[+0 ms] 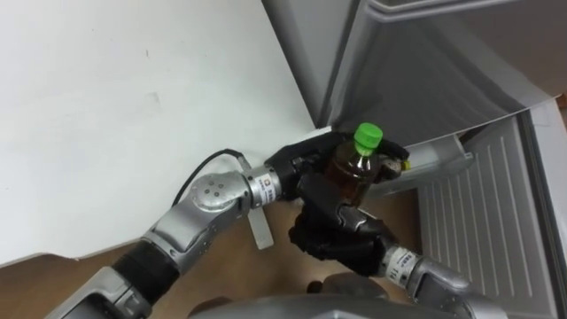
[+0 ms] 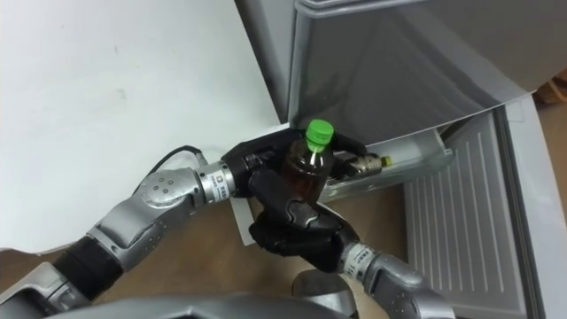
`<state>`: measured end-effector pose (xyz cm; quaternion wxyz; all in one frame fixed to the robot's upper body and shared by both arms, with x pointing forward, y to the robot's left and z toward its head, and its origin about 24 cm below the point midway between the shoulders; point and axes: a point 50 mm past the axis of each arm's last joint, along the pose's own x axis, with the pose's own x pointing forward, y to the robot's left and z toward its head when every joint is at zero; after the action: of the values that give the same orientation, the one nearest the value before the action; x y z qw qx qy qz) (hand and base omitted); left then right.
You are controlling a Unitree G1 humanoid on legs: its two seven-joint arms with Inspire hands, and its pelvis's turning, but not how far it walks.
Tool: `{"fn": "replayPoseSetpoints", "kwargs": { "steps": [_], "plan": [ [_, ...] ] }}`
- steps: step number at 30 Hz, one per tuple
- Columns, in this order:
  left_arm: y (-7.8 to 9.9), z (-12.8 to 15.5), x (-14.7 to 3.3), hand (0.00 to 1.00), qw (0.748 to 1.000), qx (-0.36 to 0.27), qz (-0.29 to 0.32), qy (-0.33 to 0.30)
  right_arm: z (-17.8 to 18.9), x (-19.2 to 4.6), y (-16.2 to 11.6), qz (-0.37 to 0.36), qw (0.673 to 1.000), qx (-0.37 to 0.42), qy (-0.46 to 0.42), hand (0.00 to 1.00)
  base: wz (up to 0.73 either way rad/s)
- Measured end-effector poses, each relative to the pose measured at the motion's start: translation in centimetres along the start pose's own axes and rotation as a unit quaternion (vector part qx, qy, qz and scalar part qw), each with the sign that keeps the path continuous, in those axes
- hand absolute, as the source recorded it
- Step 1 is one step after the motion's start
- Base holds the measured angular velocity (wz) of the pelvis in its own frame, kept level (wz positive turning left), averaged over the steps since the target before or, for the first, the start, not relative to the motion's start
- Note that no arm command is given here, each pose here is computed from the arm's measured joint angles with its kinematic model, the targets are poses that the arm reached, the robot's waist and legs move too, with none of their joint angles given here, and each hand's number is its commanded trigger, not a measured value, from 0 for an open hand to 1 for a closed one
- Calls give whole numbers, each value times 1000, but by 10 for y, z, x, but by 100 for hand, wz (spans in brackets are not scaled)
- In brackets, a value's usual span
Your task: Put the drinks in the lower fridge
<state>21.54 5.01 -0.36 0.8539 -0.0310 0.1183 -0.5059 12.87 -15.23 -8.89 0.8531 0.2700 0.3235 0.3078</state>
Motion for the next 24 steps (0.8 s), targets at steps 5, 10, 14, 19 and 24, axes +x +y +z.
{"fn": "replayPoseSetpoints", "kwargs": {
  "steps": [5, 10, 14, 19, 24],
  "plan": [
    [-1, 13, 1, 0, 1000, 13, 3, -25, 7, 3, 2, 15, 999, 22, -27, 100, 0],
    [-1, 21, -1, 0, 999, 37, 5, -34, 8, 2, 2, 20, 999, 22, -31, 100, 0],
    [-2, 38, -5, 0, 995, 80, 9, -55, 12, 2, 2, 23, 999, 15, -44, 100, 0],
    [-7, 56, -10, 0, 991, 103, 6, -90, 12, -5, 0, 18, 999, 10, -47, 100, 3],
    [-6, 73, -20, 0, 986, 105, 11, -131, 11, -17, -9, -17, 998, 21, -62, 100, 8]
  ]
}}
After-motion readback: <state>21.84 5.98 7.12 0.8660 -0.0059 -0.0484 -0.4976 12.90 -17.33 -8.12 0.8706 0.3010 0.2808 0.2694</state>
